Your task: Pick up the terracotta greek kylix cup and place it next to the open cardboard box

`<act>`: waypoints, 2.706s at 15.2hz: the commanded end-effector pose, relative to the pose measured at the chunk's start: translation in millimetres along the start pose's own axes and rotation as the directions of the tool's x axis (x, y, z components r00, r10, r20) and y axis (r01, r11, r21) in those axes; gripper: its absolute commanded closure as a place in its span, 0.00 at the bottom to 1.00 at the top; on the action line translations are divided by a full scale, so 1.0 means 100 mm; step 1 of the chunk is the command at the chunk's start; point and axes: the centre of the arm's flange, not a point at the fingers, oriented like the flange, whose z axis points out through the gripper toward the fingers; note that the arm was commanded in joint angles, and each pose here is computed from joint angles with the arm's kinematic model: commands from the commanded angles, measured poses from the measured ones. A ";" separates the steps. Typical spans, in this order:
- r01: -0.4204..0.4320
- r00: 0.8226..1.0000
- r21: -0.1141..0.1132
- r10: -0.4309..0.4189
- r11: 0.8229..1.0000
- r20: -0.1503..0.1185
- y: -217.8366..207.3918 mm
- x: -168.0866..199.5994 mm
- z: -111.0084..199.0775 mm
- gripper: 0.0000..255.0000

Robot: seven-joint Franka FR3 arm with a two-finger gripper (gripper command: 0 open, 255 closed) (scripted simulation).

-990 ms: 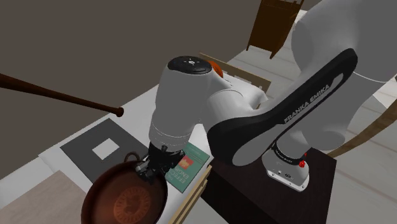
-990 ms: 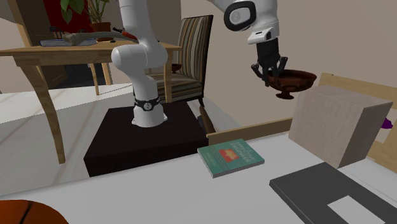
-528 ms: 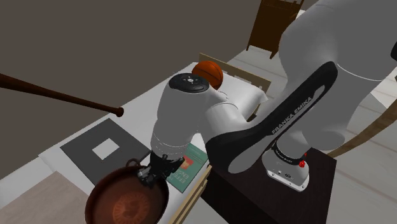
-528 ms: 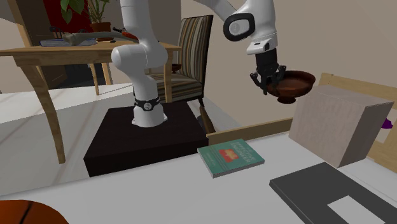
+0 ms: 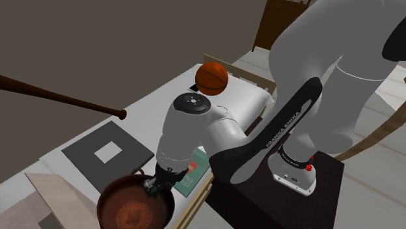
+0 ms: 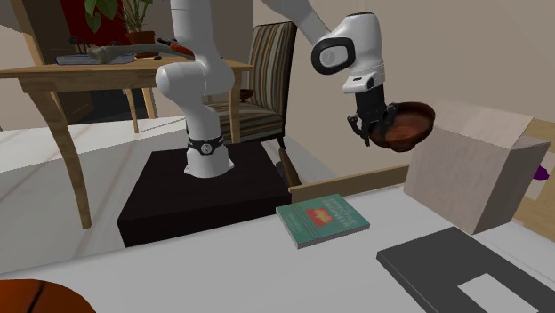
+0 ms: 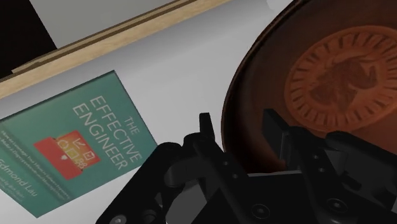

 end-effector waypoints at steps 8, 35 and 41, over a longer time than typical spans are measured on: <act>0.002 1.000 -0.003 -0.002 1.000 0.003 0.13 -0.03 0.48 1.00; 0.002 1.000 -0.003 -0.002 1.000 0.003 0.34 -0.05 1.22 0.00; 0.002 1.000 -0.003 -0.002 1.000 0.003 0.33 -0.05 0.73 0.00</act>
